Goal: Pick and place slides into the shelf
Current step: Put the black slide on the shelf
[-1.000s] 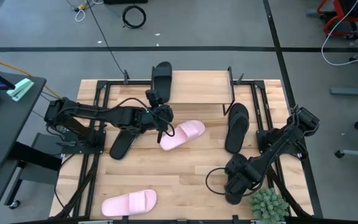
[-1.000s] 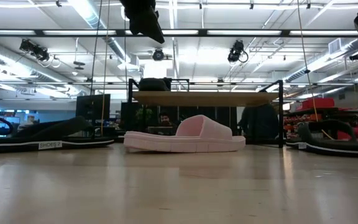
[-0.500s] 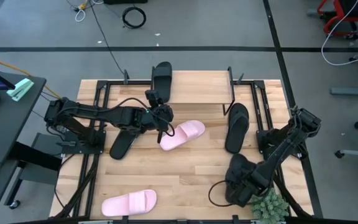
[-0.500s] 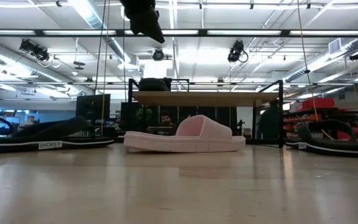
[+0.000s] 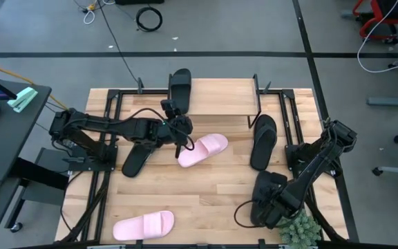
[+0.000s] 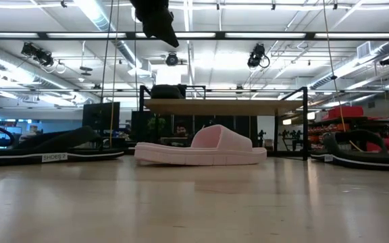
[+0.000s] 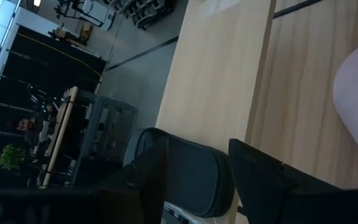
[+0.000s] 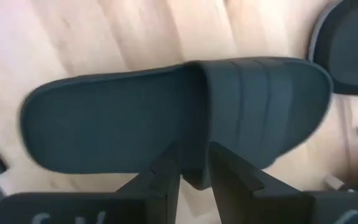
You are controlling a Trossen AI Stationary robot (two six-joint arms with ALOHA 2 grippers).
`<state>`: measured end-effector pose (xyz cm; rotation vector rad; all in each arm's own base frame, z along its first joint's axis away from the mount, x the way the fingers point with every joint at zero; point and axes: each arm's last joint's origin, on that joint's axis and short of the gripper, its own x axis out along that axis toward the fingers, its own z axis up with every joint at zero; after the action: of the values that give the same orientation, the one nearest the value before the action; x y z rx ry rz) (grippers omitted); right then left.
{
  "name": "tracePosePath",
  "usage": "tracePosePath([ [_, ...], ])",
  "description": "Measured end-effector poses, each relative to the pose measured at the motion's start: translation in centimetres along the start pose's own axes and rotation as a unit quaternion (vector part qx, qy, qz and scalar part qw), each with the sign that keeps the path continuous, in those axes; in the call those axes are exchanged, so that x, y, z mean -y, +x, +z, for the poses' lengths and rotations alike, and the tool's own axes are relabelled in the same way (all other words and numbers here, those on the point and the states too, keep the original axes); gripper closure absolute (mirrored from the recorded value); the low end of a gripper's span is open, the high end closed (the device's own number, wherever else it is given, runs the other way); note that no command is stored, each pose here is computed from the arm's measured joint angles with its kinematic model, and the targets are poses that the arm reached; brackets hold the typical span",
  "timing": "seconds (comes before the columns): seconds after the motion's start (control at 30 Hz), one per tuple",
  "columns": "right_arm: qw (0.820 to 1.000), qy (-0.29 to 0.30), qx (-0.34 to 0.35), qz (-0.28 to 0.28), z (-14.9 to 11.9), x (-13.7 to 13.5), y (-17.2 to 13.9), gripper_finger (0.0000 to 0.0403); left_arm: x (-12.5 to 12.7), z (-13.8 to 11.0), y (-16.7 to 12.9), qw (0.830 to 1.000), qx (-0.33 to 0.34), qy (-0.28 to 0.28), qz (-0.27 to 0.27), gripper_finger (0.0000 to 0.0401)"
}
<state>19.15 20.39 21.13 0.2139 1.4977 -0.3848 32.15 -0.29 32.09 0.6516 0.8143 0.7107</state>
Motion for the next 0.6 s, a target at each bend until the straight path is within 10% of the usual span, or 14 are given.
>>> tracePosePath([
  [0.6,0.998,-0.025,-0.014,-0.059,0.1,-0.7,2.3,0.0256,-0.9,-0.4,1.2,1.0,-0.018,-0.02,0.013,0.0225],
])
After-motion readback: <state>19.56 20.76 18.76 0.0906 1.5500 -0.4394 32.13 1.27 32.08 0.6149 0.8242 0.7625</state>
